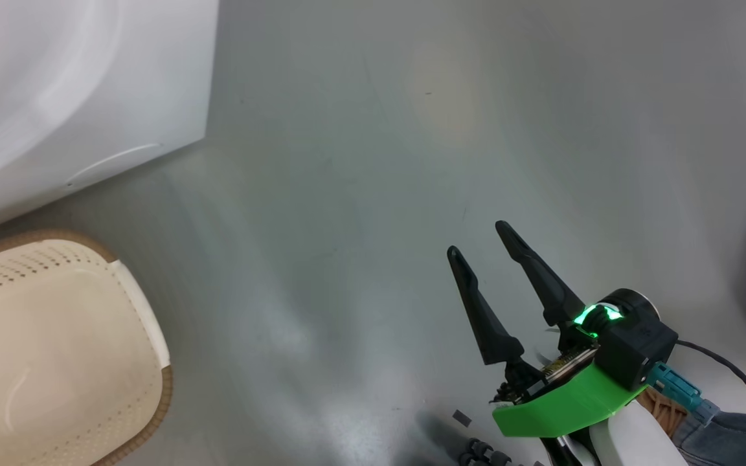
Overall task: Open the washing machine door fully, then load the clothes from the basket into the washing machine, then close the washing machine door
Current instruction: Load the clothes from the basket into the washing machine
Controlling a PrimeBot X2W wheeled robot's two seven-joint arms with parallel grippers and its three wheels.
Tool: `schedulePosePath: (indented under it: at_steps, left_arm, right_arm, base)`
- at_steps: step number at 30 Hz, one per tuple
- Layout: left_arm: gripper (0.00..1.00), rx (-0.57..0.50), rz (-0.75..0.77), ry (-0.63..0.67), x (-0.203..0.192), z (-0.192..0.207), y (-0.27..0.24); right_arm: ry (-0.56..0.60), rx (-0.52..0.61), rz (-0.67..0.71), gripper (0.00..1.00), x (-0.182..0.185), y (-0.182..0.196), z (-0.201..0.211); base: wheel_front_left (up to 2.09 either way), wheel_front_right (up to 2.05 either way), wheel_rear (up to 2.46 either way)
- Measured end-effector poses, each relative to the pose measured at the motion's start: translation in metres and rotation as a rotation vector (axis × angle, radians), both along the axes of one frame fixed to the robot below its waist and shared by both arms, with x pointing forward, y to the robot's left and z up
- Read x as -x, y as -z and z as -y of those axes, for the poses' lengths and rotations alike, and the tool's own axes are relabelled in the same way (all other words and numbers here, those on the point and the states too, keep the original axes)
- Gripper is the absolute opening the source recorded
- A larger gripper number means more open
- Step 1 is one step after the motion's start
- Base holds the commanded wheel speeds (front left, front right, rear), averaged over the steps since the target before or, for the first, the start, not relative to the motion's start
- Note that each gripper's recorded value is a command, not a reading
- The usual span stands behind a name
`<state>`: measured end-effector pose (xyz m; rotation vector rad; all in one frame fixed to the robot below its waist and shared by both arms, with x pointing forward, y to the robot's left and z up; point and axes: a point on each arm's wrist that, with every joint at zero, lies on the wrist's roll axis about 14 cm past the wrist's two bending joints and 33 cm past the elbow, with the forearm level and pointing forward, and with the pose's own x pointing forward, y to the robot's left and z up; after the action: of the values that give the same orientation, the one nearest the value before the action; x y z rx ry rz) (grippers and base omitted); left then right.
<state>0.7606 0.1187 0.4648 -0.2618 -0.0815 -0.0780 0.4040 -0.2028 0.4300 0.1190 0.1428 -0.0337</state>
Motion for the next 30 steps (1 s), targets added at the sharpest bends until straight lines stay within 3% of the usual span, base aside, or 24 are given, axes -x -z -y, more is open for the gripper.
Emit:
schedulePosePath:
  at_steps: [1,3,4,5,6,30]
  left_arm:
    - [0.32,-0.005,-0.008,0.003,0.001,0.000,0.002]
    - [0.50,-0.032,-0.005,0.010,0.003,0.000,-0.001]
    - [0.68,-0.037,-0.004,0.011,0.004,0.000,-0.002]
    - [0.78,-0.041,-0.007,0.012,0.006,0.000,-0.002]
    - [1.00,-0.045,-0.015,0.008,0.008,0.000,-0.001]
    - [1.00,-0.100,-0.165,0.027,0.098,-0.015,0.019]
  right_arm:
    - [-0.001,-0.002,0.000,1.00,0.000,0.000,0.000]
    - [-0.003,-0.004,0.003,1.00,-0.002,0.000,-0.001]
    - [-0.003,-0.005,0.004,1.00,-0.003,0.000,-0.001]
    - [-0.006,-0.007,0.005,1.00,-0.003,0.001,-0.001]
    - [-0.010,-0.011,0.006,1.00,-0.004,0.001,-0.003]
    - [-0.161,-0.081,0.079,1.00,-0.036,-0.009,-0.052]
  base:
    - [0.00,0.00,0.00]
    - [0.00,0.00,0.00]
    - [0.00,0.00,0.00]
    - [0.00,0.00,0.00]
    - [0.00,0.00,0.00]
    - [0.00,0.00,0.00]
